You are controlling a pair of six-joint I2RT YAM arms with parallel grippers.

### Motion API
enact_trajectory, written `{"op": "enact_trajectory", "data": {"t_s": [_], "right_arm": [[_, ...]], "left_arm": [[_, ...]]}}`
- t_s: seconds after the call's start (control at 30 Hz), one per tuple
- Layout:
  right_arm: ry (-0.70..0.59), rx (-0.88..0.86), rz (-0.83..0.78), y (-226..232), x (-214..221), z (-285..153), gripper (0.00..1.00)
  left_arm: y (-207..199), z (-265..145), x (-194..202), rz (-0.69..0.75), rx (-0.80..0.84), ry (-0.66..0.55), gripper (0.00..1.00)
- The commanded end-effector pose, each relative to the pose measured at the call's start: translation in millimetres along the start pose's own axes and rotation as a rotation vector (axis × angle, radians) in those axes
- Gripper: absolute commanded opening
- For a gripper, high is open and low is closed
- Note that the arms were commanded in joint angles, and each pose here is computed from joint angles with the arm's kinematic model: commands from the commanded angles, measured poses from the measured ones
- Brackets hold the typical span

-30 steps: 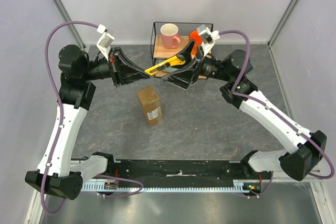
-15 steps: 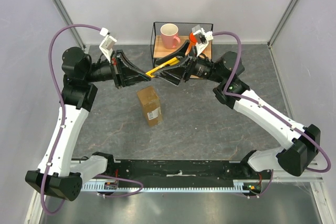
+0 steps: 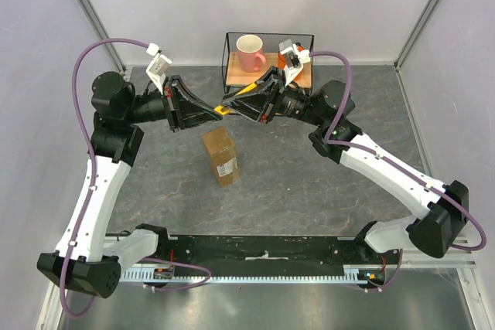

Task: Unpack the express box
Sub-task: Pick up the knife from the center of the board.

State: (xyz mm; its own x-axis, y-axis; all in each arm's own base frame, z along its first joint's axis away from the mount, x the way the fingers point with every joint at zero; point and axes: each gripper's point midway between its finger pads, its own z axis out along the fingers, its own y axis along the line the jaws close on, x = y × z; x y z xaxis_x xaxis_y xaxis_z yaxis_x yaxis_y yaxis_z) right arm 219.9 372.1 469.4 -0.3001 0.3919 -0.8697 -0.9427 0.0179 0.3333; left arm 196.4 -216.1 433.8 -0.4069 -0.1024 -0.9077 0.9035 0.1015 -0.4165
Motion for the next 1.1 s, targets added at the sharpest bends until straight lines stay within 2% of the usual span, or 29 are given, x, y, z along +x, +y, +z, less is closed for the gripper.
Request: {"op": "enact_trajectory", "data": {"t_s": [0.0,0.07,0.1,0.13,0.17,0.2,0.23,0.3,0.37,0.57,0.7,0.77,1.07], "right_arm": [[-0.033,-0.022,-0.033,10.1,-3.2,1.2,0.15],[-0.020,0.001,-0.027,6.6,0.0,-0.6,0.02],[-0.019,0.007,-0.043,7.4,-0.5,-3.2,0.00],[-0.013,0.017,-0.044,6.0,1.5,-4.7,0.00],[0.009,0.036,-0.038,3.0,7.3,-7.0,0.00],[0.009,0.052,-0.049,4.2,4.4,-10.9,0.00],[0.025,0.074,-0.081,0.1,7.3,-14.5,0.00],[0.059,0.145,-0.101,-4.4,11.5,-27.2,0.00],[0.107,0.214,-0.151,-11.8,18.3,-41.1,0.00],[0.128,0.414,-0.297,-18.6,2.7,-85.8,0.00],[0.141,0.457,-0.319,-15.3,1.9,-102.4,0.00],[0.151,0.463,-0.316,-15.8,4.2,-105.3,0.00],[0.160,0.463,-0.302,-15.7,11.7,-110.1,0.00]], "left_arm": [[-11.2,-1.4,1.0,0.006,0.022,0.005,0.02],[-12.7,-2.2,-0.7,0.035,0.018,0.011,0.03],[-10.7,-2.7,2.7,0.010,0.006,0.022,0.06],[-9.3,-2.9,0.7,0.045,-0.006,0.025,0.10],[-7.7,-3.5,1.1,0.053,-0.015,0.030,0.19],[-6.0,-4.9,8.2,0.016,-0.031,0.051,0.45],[-3.1,-5.8,4.5,0.086,-0.053,0.052,0.66],[5.0,-8.3,9.2,0.104,-0.096,0.079,0.97],[17.5,-14.0,18.9,0.147,-0.168,0.124,0.99],[60.4,-33.7,56.4,0.273,-0.356,0.268,0.99],[84.4,-37.7,89.7,0.373,-0.449,0.394,0.99],[88.5,-33.8,105.7,0.379,-0.442,0.443,0.99],[105.4,-22.9,108.0,0.481,-0.495,0.491,0.99]]}}
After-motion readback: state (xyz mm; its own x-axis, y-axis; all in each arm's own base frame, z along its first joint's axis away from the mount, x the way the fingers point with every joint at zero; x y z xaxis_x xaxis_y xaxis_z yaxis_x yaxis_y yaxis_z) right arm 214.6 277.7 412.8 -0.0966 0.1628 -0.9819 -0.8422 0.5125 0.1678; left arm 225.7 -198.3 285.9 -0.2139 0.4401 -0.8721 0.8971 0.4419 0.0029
